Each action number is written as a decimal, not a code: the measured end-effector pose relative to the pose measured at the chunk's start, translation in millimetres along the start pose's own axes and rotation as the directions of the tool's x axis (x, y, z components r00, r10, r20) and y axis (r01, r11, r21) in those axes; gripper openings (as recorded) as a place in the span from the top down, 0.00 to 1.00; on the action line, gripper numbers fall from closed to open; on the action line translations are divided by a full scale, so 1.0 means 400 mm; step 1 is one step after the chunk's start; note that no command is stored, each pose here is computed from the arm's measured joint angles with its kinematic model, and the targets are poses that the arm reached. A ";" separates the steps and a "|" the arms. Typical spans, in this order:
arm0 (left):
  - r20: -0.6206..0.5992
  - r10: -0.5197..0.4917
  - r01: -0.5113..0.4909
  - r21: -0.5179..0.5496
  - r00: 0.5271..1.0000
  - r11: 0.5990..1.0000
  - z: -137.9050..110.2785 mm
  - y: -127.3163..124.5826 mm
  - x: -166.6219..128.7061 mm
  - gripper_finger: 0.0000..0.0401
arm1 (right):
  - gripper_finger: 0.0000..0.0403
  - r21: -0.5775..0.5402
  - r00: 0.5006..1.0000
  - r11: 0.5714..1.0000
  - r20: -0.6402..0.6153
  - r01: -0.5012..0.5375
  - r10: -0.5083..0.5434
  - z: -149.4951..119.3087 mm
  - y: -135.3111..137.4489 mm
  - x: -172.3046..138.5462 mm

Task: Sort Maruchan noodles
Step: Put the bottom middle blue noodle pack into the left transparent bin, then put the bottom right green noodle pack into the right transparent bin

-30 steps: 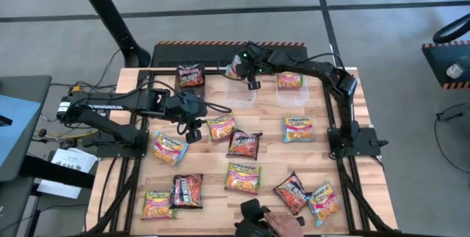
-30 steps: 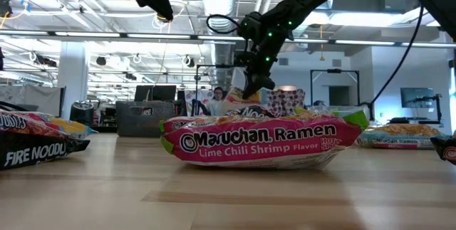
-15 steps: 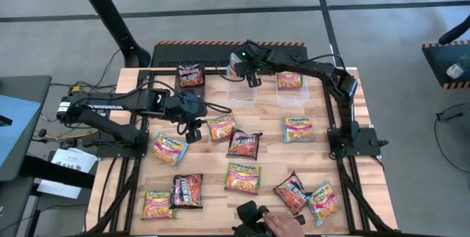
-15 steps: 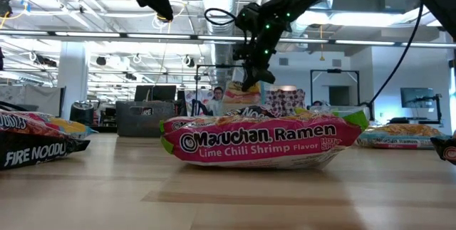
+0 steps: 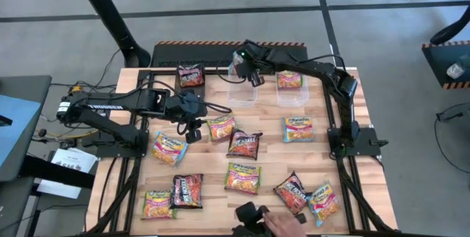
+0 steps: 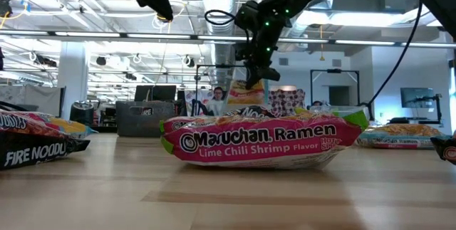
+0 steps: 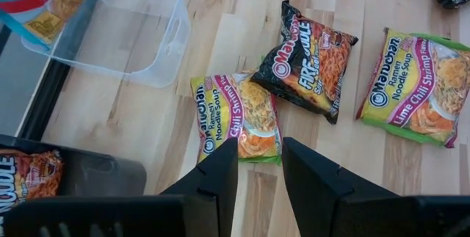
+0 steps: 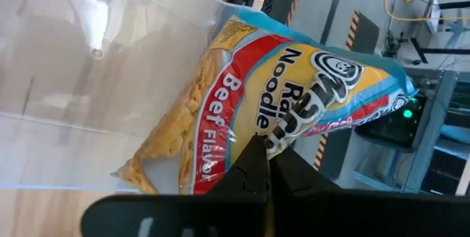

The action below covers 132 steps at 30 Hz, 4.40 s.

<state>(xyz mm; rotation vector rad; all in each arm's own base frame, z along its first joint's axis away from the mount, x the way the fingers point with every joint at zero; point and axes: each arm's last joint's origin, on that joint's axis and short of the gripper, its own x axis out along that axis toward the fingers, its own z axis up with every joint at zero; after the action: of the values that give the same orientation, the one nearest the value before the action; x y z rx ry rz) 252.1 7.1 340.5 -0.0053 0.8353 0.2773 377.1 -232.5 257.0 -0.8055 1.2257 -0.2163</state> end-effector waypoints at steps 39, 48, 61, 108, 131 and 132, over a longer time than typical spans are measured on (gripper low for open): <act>-0.034 0.004 -0.004 0.008 0.999 1.000 -0.008 0.001 0.000 0.76 | 0.72 0.053 0.996 0.995 -0.043 0.081 -0.079 0.024 0.001 -0.026; -0.091 0.009 -0.008 0.014 0.996 1.000 -0.023 0.002 -0.002 0.76 | 0.72 0.118 0.997 0.991 -0.039 0.065 -0.061 0.055 0.028 -0.157; -0.157 -0.026 0.036 0.063 0.987 0.997 -0.064 -0.049 -0.032 0.76 | 0.72 0.267 1.000 0.964 -0.027 0.002 0.006 0.075 0.107 -0.375; 0.050 -0.053 0.059 -0.124 0.997 0.991 -0.194 -0.017 -0.076 0.76 | 0.57 0.326 0.765 0.708 0.432 -0.627 0.479 0.334 0.519 -0.658; 0.045 -0.072 0.079 -0.182 0.996 0.980 -0.195 -0.018 -0.076 0.76 | 0.57 0.121 0.716 0.717 0.283 -0.687 0.638 0.452 0.685 -0.456; 0.045 -0.071 0.078 -0.182 0.996 0.980 -0.195 -0.018 -0.076 0.76 | 0.57 0.122 0.712 0.713 0.288 -0.690 0.640 0.455 0.685 -0.450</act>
<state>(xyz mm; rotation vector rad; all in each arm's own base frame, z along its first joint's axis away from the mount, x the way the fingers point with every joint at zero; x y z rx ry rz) 177.5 -16.0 309.7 -0.2035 0.7675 0.2821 403.4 140.9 233.5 -0.1367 1.1750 0.3325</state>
